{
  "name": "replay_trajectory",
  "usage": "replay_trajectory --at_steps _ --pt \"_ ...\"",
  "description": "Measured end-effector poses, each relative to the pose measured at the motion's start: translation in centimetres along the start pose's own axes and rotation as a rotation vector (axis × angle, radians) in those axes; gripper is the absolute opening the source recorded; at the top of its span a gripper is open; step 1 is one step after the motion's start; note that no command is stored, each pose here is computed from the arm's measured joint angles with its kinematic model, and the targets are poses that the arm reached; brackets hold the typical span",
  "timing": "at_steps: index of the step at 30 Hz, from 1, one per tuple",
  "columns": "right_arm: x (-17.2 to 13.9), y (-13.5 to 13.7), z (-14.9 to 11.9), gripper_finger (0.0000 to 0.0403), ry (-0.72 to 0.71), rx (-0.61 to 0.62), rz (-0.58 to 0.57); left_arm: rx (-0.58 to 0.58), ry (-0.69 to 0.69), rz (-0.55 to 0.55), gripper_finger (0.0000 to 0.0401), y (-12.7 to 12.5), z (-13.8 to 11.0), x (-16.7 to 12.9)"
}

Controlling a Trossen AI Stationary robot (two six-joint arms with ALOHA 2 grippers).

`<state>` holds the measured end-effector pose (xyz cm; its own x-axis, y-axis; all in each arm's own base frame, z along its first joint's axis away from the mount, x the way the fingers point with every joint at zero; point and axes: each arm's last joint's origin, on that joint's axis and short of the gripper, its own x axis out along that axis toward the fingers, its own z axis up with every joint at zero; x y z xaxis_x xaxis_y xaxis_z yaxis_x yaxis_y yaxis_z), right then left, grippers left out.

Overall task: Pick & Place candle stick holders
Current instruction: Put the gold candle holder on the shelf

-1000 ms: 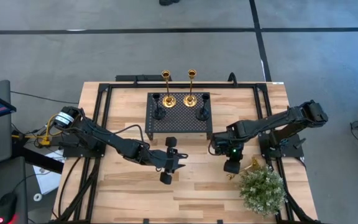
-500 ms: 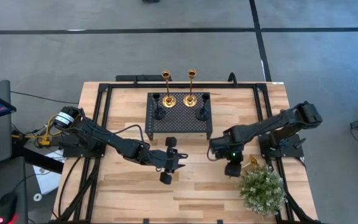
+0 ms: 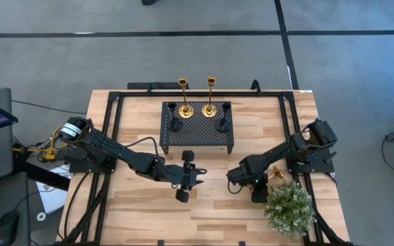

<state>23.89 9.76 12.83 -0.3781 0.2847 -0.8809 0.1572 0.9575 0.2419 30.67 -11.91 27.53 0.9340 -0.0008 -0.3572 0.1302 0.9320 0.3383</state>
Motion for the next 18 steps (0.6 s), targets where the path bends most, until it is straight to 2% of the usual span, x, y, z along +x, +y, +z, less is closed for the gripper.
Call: replay_trajectory --at_steps 3,11,16,18 --pt "0.1 0.0 0.1 0.0075 -0.012 -0.006 -0.037 0.002 0.004 -0.001 0.0140 0.0 0.0 0.0" --pt "-1.7 0.0 -0.9 0.0075 -0.059 -0.015 0.004 0.002 0.005 -0.001 0.0140 0.0 0.0 0.0" --pt "-3.5 -0.4 -1.1 0.0075 -0.165 -0.017 -0.070 0.002 0.005 -0.001 0.0140 0.0 0.0 0.0" --pt "-4.0 -0.6 -1.2 0.0076 -0.193 -0.056 -0.109 0.002 0.005 -0.001 0.0140 0.0 0.0 0.0"
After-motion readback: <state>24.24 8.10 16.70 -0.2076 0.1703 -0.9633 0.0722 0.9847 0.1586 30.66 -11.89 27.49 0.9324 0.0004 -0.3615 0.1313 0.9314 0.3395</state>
